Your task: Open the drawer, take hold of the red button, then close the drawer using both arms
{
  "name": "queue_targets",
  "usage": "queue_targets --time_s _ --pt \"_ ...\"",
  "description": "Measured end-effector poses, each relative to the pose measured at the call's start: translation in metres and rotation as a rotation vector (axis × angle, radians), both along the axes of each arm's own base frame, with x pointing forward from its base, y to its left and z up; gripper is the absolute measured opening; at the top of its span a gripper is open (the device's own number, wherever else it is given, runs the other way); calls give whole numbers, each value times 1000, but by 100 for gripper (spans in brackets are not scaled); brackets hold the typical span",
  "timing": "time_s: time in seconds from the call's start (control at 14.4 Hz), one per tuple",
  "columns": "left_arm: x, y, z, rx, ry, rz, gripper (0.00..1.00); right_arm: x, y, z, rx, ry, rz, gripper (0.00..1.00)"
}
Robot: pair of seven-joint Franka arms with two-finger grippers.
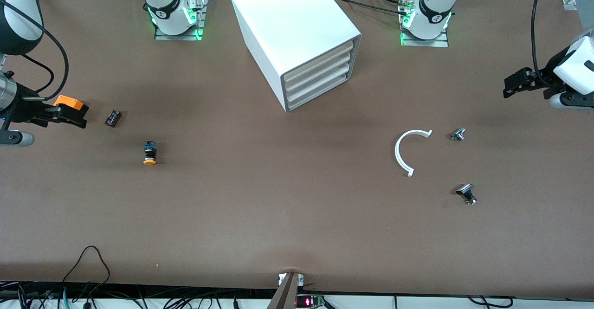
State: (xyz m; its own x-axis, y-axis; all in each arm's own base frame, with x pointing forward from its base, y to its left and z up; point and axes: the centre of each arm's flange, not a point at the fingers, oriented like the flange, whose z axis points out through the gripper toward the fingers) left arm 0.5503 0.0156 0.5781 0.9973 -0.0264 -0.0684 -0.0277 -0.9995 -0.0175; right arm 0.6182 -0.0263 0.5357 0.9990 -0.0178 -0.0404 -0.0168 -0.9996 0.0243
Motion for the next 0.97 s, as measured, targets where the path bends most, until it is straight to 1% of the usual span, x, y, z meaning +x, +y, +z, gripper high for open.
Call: queue_targets --time_s 0.97 --pt "1 -3 5 0 -2 -5 100 1 -2 1 -1 -8 -3 100"
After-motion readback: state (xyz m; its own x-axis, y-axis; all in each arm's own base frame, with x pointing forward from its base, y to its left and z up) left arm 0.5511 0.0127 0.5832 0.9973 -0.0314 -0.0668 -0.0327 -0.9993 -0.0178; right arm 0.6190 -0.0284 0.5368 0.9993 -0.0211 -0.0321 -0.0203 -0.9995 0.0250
